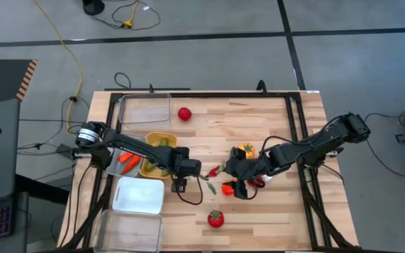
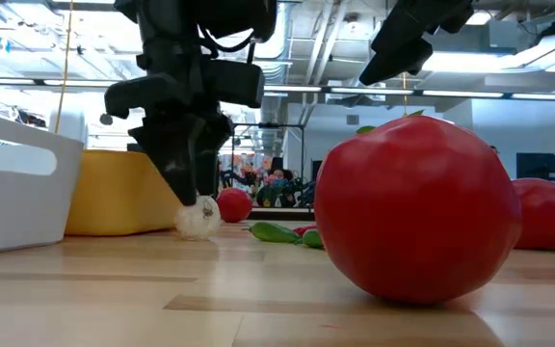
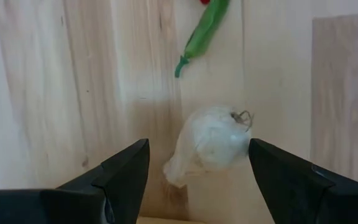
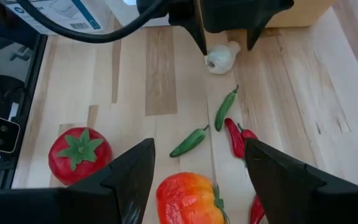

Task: Sort produce into baskets
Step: Put the left garlic into the bottom transparent bin

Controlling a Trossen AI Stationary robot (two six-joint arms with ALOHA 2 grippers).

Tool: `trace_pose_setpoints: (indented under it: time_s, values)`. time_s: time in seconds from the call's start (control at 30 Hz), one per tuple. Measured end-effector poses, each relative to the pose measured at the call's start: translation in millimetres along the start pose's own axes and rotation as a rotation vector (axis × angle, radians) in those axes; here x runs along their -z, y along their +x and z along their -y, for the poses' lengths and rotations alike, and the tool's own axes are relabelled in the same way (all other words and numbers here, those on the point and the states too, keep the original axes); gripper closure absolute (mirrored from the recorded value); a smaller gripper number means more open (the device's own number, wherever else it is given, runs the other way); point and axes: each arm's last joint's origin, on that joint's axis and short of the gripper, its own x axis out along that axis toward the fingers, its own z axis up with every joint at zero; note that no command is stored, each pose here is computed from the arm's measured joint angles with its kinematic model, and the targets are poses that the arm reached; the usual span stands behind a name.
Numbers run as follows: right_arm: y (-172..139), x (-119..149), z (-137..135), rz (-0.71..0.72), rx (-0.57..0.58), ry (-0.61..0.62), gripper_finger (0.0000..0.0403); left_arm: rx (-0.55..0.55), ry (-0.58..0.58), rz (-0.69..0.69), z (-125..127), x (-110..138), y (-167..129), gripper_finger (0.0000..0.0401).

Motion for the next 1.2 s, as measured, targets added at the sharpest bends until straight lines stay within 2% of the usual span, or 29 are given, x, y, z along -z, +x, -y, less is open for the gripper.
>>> trace_pose_setpoints:
  time_s: [0.2,0.43,0.63,0.77,0.93,1.07,1.2]
  values:
    - [0,0,0,0.000,0.000,-0.001,0.0127,0.015,-0.008,0.036,1,-4,0,0.0138]
    - [0,0,0,0.000,0.000,-0.001,0.0127,0.065,-0.028,0.010,4,-4,10,0.0138]
    - [0,0,0,-0.001,0.001,-0.002,0.0127,0.045,-0.020,-0.016,4,-2,16,0.0141]
    - [0,0,0,-0.002,0.001,-0.002,0.0127,0.042,-0.014,-0.042,4,-1,23,0.0169]
    - [0,0,0,-0.002,0.001,-0.002,0.0127,0.037,-0.013,-0.058,5,0,27,0.0228]
    - [0,0,0,-0.003,0.001,-0.002,0.0127,0.038,-0.017,-0.060,5,0,26,0.0273]
    - [0,0,0,-0.004,0.002,-0.002,0.0127,0.040,-0.018,-0.092,5,-5,14,0.0292]
